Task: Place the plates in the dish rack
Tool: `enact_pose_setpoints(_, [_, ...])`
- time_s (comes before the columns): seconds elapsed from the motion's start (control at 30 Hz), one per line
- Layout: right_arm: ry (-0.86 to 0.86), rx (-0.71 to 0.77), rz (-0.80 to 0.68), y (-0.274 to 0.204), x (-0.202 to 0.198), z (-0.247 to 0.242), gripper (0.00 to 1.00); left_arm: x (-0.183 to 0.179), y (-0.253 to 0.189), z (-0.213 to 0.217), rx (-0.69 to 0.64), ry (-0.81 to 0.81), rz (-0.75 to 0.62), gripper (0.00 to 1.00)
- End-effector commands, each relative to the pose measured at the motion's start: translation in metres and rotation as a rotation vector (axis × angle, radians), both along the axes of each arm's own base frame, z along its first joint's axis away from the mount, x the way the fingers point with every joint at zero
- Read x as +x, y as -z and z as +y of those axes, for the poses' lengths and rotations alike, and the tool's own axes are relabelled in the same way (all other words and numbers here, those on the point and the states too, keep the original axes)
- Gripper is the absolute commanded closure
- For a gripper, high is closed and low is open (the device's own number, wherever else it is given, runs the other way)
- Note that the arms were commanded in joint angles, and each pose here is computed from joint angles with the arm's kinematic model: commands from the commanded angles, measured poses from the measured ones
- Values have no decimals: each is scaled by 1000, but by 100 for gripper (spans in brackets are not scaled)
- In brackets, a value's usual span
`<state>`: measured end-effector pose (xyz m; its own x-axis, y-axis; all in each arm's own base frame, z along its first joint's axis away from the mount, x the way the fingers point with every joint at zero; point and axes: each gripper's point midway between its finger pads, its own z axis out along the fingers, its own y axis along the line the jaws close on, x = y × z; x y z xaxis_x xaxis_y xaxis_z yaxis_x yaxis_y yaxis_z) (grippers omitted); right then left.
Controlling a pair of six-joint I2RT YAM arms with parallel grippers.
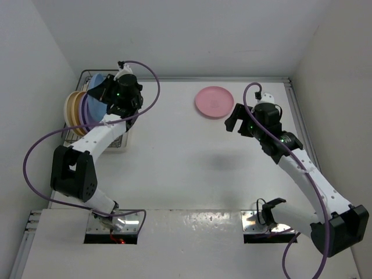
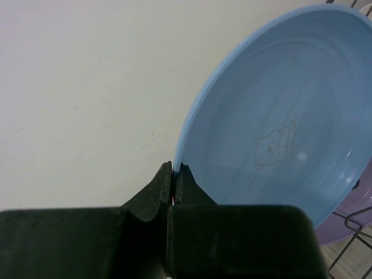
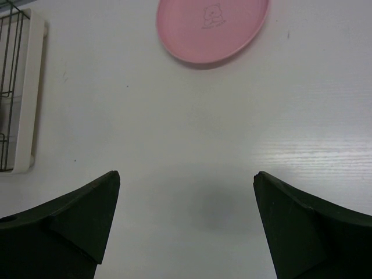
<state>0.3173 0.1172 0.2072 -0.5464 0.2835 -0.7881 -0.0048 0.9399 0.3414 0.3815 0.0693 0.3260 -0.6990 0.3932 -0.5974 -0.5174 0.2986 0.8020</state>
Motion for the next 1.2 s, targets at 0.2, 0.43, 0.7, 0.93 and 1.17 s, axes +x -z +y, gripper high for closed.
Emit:
enact_pose_setpoints(0.2, [39,71,-36,-16,-3,5,3,-10,-2,15,-42,-71,-121,100])
enact_pose_setpoints(0.43, [60,23,-62,-20,-12,-9,3,-13,60,20,-66,-43,-12,100])
enact_pose_setpoints(0.7, [65,23,-59,-12,-18,-12,3,-6,95,25,-174,19,106,78])
enact_pose_setpoints(0.93, [53,-24,64,16,-19,-12,0,1,40,23,-235,70,9,20])
enact_pose_setpoints(1.17, [128,34,164,26,20,-21,0,16,-17,-8,-433,264,-83,9])
